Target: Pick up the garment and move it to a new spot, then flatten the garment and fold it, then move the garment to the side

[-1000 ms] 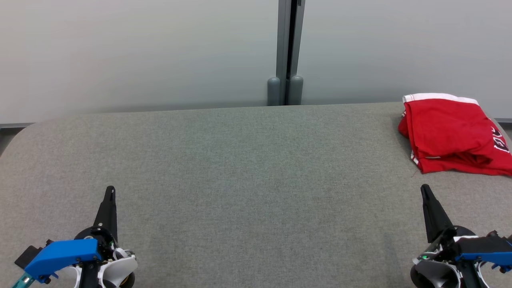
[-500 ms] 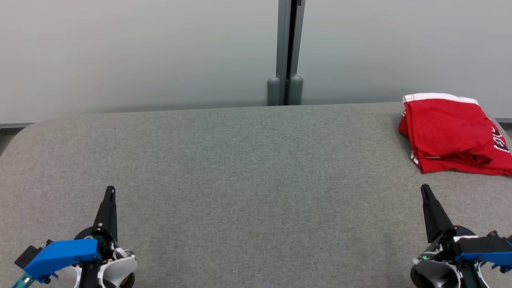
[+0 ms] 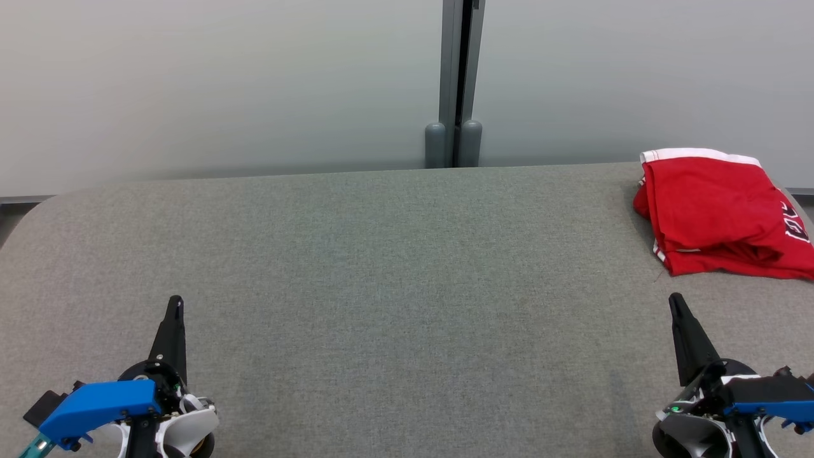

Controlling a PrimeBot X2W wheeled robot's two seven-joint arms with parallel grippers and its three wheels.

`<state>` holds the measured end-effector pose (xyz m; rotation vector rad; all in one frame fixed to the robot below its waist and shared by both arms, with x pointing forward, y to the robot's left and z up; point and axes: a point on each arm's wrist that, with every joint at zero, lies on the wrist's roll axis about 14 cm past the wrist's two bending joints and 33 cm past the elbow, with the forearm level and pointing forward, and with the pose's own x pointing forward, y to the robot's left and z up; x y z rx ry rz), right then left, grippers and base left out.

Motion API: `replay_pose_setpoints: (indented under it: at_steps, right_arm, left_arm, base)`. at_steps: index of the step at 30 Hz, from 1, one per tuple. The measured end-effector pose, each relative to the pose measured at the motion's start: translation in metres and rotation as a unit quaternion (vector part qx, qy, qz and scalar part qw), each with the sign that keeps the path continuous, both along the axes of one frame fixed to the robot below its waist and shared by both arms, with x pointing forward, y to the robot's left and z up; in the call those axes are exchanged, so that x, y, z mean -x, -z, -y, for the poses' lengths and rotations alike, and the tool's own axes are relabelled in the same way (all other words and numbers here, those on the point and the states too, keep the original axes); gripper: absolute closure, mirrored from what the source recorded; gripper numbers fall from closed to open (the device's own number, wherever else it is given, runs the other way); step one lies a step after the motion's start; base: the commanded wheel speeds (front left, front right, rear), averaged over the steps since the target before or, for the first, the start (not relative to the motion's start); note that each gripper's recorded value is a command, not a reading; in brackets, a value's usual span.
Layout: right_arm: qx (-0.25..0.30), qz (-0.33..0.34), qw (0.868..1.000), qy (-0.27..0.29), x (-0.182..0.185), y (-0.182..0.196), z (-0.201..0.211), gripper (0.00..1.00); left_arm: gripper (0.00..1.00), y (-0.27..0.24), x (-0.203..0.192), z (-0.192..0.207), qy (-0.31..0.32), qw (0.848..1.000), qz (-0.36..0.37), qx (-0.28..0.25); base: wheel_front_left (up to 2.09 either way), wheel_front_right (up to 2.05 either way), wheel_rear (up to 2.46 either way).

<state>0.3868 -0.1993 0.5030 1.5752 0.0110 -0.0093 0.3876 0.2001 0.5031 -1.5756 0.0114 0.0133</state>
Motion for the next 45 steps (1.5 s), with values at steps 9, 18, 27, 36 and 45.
replay_pose_setpoints:
  at_steps: [9,18,27,36,45]
  right_arm:
    - [0.000,0.000,1.000,0.000,0.0000,0.0000,0.0000,1.00]
    - [0.000,0.000,1.000,0.000,0.0000,0.0000,0.0000,1.00]
    - [0.000,0.000,1.000,0.000,0.0000,0.0000,0.0000,1.00]
    - [0.000,0.000,1.000,0.000,0.0000,0.0000,0.0000,1.00]
    - [0.000,0.000,1.000,0.000,0.0000,0.0000,0.0000,1.00]
  left_arm:
    - [1.00,0.0000,0.0000,0.0000,0.000,1.000,0.000,0.000]
    - [1.00,0.0000,0.0000,0.0000,0.000,1.000,0.000,0.000]
    - [1.00,0.0000,0.0000,0.0000,0.000,1.000,0.000,0.000]
    - [1.00,0.0000,0.0000,0.0000,0.000,1.000,0.000,0.000]
    - [1.00,0.0000,0.0000,0.0000,0.000,1.000,0.000,0.000]
  base:
    - [0.00,0.00,0.00]
    - [0.00,0.00,0.00]
    - [0.00,0.00,0.00]
    - [0.00,0.00,0.00]
    - [0.00,0.00,0.00]
